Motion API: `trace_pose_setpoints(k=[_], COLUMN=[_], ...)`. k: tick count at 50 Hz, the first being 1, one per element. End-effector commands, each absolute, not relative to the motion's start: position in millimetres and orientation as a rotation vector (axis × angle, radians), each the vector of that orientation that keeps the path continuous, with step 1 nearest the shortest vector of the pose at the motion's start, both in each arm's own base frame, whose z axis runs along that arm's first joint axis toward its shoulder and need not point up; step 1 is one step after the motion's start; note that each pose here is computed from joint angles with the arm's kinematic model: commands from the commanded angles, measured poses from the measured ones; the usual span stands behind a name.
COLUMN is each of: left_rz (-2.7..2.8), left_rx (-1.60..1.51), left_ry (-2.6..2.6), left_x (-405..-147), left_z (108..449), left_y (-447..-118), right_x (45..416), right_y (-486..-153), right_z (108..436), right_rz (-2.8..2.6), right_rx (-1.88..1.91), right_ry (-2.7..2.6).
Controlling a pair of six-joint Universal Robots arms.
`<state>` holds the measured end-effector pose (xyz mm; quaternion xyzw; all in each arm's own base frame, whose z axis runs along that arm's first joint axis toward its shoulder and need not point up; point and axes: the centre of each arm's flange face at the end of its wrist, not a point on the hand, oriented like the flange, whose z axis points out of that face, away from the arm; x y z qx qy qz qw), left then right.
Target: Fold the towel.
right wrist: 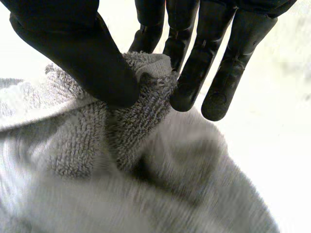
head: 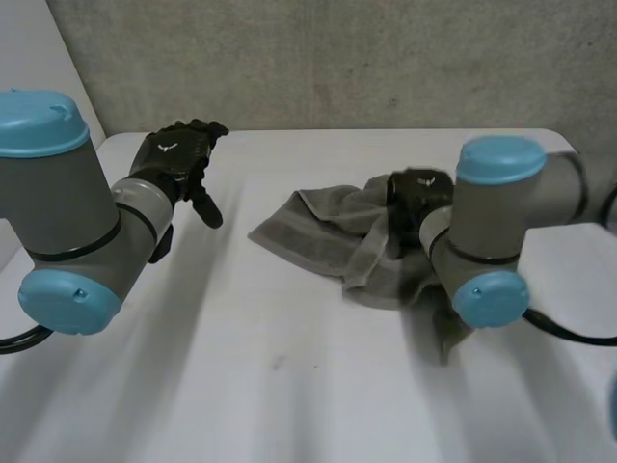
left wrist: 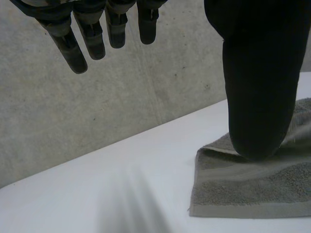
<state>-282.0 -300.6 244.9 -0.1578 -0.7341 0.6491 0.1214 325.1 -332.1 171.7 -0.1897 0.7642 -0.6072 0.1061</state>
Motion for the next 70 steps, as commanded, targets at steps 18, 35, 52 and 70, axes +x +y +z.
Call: trace_pose_setpoints(k=[18, 35, 52, 70], left_rz=[1.697, 1.575, 2.074, 2.235], left_rx=[-0.557, -0.593, -0.383, -0.737], left_ry=[-1.991, -2.075, -2.064, -2.001], left_x=[-327.6, -338.8, -294.2, -255.5], left_z=[179.7, 127.0, 213.0, 254.5], left_y=[-275.5, -272.5, -295.7, -209.9], right_x=[275.7, 254.7, 236.8, 249.5], right_y=[-190.7, -147.7, -203.2, -239.9], right_z=[300.7, 333.3, 289.6, 244.4], right_rz=[-1.815, -1.924, -1.853, -1.785], right_rx=[-1.272, -1.247, -1.305, -1.307], right_ry=[1.962, 1.822, 2.071, 2.120])
